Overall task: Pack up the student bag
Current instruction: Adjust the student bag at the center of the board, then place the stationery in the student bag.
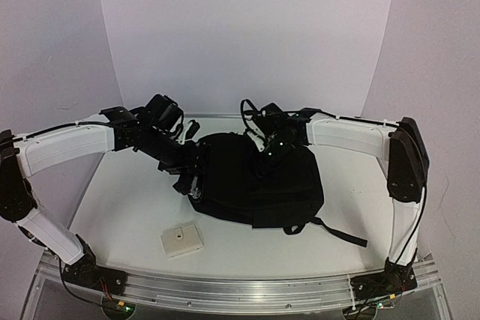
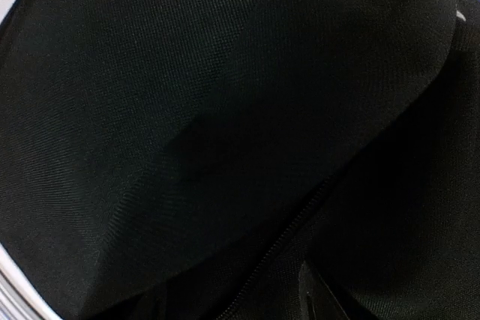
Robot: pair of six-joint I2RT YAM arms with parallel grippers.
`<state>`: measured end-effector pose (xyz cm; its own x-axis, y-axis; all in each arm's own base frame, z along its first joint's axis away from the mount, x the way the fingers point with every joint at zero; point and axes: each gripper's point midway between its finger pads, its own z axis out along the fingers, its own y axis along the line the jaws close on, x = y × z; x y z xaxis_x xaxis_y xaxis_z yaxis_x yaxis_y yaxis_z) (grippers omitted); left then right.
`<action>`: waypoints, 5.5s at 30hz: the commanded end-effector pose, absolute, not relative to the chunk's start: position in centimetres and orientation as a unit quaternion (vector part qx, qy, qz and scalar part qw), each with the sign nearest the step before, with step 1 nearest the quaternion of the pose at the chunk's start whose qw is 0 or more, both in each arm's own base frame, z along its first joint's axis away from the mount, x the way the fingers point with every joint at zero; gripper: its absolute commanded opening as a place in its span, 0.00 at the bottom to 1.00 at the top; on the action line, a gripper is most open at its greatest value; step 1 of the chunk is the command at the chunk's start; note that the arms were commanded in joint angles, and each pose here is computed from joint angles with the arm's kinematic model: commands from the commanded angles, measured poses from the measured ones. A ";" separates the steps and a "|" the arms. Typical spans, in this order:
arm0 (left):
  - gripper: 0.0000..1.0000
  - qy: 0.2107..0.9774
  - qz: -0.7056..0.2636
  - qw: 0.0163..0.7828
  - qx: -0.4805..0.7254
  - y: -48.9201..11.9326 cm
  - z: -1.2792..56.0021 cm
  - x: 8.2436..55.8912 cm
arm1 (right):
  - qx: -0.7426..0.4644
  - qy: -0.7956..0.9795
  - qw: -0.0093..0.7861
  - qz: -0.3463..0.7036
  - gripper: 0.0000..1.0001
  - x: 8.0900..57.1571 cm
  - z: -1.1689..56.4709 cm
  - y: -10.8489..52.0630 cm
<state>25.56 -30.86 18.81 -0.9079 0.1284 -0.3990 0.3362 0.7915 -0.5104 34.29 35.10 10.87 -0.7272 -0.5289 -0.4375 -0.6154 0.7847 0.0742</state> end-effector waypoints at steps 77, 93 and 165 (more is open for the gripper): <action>0.00 0.777 -0.599 -0.029 0.189 -48.6 20.2 35.0 | -0.306 0.880 0.273 0.239 0.00 32.4 21.2 32.1; 0.01 0.812 -0.560 0.115 0.120 -50.5 20.0 39.0 | -0.294 0.880 0.272 0.255 0.00 32.9 21.9 32.9; 0.07 0.837 -0.514 0.113 0.147 -51.9 18.4 32.1 | -0.259 0.887 0.242 0.296 0.00 34.6 21.4 33.1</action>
